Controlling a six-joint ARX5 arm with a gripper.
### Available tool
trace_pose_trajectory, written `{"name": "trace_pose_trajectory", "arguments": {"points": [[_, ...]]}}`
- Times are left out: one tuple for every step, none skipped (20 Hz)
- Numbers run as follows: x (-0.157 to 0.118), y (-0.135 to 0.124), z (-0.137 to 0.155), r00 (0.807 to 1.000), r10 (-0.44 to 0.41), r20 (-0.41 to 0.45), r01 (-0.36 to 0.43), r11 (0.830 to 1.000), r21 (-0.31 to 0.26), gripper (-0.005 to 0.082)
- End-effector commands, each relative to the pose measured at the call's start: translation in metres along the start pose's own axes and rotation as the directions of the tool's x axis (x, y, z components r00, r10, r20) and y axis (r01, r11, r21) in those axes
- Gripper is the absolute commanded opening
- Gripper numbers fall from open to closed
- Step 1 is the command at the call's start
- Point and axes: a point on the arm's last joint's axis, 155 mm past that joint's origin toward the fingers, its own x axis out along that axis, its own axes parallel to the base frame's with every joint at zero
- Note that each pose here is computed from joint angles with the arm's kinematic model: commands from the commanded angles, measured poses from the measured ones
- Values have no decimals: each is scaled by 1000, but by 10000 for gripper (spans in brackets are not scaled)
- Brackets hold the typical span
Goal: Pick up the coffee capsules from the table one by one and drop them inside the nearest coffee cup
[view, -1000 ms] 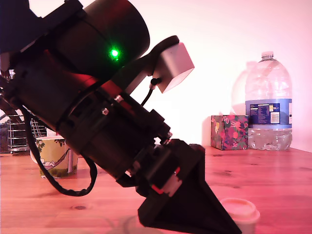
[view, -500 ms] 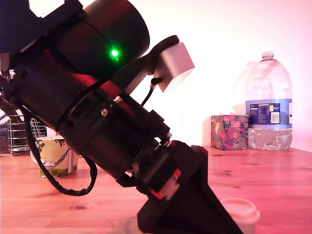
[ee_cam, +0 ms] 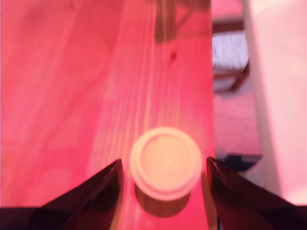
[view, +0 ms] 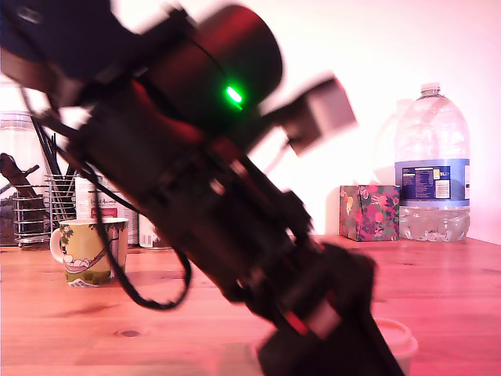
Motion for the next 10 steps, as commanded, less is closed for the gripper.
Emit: {"name": "trace_pose_trajectory", "arguments": {"points": [[7, -2, -6, 1000, -5, -22, 6, 1000, 13, 510], [7, -2, -6, 1000, -7, -25, 7, 1000, 13, 510], [7, -2, -6, 1000, -7, -25, 7, 1000, 15, 510], [7, -2, -6, 1000, -7, -25, 7, 1000, 15, 509], [7, -2, -6, 1000, -7, -25, 7, 1000, 15, 498], [7, -2, -6, 1000, -7, -25, 7, 1000, 15, 488], [7, -2, -6, 1000, -7, -25, 7, 1000, 16, 468], [7, -2, -6, 1000, -7, -25, 8, 1000, 16, 442], [7, -2, -5, 1000, -7, -23, 7, 1000, 17, 399], [7, -2, -4, 1000, -9, -17, 9, 1000, 20, 347]]}}
